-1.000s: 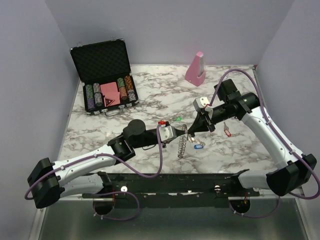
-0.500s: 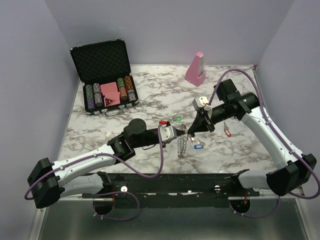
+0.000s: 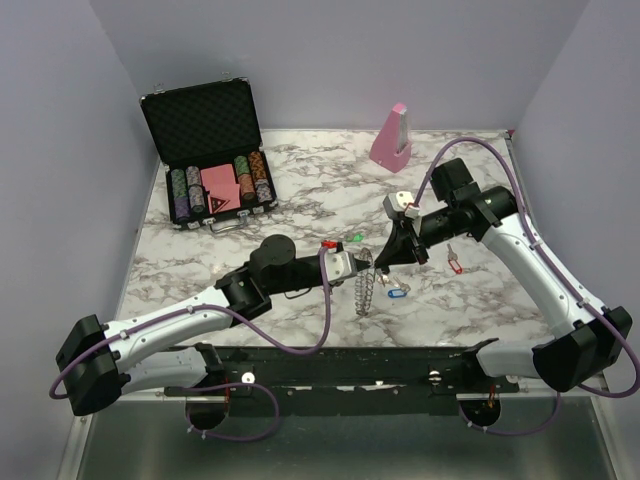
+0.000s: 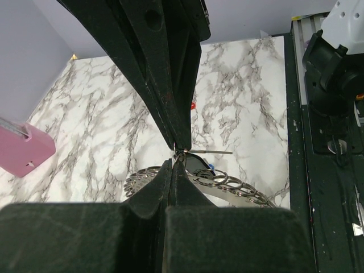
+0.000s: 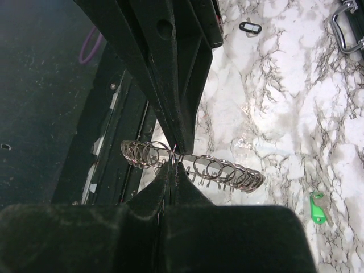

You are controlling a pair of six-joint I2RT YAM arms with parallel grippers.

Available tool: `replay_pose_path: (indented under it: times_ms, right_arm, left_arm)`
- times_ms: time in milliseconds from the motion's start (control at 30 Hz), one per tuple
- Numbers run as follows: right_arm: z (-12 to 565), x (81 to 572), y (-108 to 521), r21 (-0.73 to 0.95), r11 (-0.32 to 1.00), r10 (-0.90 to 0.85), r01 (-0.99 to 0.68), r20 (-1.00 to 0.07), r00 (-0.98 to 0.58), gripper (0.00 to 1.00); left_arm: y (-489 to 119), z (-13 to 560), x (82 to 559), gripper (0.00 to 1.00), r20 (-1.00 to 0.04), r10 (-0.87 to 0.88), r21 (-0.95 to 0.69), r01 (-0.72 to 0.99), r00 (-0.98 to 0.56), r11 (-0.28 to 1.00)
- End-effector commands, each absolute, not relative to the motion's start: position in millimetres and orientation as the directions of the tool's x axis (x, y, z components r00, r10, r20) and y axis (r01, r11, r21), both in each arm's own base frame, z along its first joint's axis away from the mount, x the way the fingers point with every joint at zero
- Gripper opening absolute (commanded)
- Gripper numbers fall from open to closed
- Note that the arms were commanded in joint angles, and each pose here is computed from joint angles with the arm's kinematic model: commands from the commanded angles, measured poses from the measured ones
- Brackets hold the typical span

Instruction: Put the keys on the keyring

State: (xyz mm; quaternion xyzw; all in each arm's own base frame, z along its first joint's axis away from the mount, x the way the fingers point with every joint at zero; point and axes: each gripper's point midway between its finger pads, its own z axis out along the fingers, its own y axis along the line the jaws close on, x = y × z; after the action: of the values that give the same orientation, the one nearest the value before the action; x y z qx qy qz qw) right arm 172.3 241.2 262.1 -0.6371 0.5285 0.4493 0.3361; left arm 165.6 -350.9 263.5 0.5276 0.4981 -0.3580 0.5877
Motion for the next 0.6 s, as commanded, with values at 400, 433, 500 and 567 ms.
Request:
replay_pose_path:
  times_ms: [400, 433, 500, 567]
  right_arm:
    - [273.3, 170.5, 257.4, 0.121, -0.218, -0.307, -0.968, -0.950, -0.049, 0.00]
    - [273.0, 171.1, 257.7, 0.130, -0.215, -0.306, -0.968, -0.950, -0.059, 0.00]
    - [273.0, 171.9, 258.3, 0.137, -0.210, -0.306, -0.968, -0.950, -0.068, 0.00]
    - [272.8, 172.4, 258.5, 0.153, -0.205, -0.304, -0.967, -0.949, -0.085, 0.00]
  left_arm:
    - [-353.0, 283.2, 160.9, 0.00, -0.950, 0.033, 0.310, 0.933, 0.309, 0.182]
    - [-352.3, 283.5, 161.1, 0.00, -0.949, 0.030, 0.313, 0.932, 0.313, 0.186]
    - [-350.7, 283.6, 161.1, 0.00, -0.948, 0.026, 0.317, 0.929, 0.318, 0.192]
    - [-349.1, 284.5, 161.4, 0.00, -0.946, 0.018, 0.322, 0.925, 0.325, 0.201]
